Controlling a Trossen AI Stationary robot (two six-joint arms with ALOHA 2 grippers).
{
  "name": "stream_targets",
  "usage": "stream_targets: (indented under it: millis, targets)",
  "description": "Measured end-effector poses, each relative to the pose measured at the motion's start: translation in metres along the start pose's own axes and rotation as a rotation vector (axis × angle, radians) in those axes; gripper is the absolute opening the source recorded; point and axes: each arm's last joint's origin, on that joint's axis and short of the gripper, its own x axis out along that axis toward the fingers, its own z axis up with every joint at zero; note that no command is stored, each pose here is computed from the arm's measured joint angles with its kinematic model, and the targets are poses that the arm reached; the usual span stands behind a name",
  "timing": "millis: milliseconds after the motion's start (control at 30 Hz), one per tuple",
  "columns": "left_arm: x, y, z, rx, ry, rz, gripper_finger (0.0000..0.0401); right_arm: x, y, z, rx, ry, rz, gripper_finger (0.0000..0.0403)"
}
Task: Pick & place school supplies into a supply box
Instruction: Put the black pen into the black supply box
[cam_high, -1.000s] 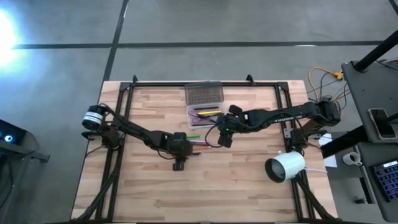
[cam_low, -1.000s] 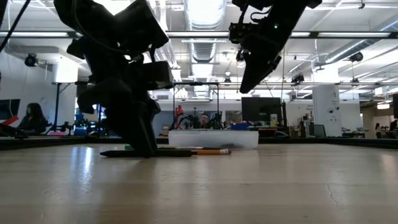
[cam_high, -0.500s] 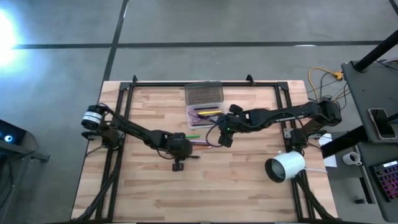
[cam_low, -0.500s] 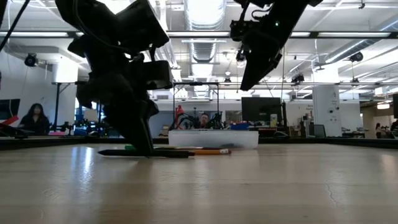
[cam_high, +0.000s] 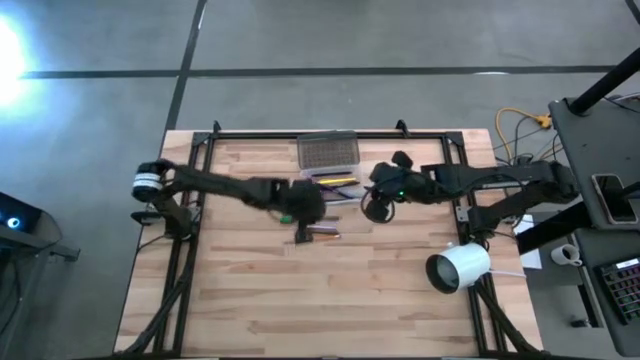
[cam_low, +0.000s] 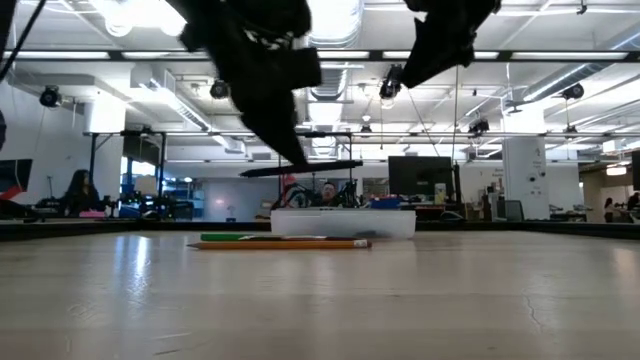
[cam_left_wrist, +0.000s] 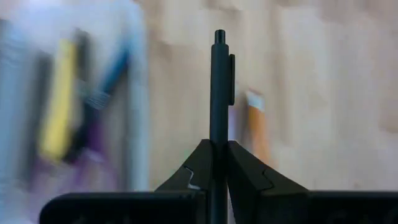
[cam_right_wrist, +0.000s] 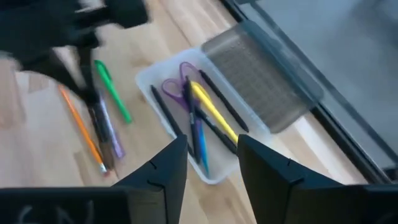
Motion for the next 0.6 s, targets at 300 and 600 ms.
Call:
stream_targets:
  millis: [300, 600]
  targets:
    - [0.038, 0.091, 0.036, -0.001, 0.115, 0.035, 0.0012, 0.003, 0.006, -0.025, 0.104, 0.048, 0.011, 0.0128]
    - [0.072, 0.104, 0.044, -0.039, 0.218, 0.011, 0.0048, 0.003, 0.015, -0.036, 0.153, 0.068, 0.029, 0.0129]
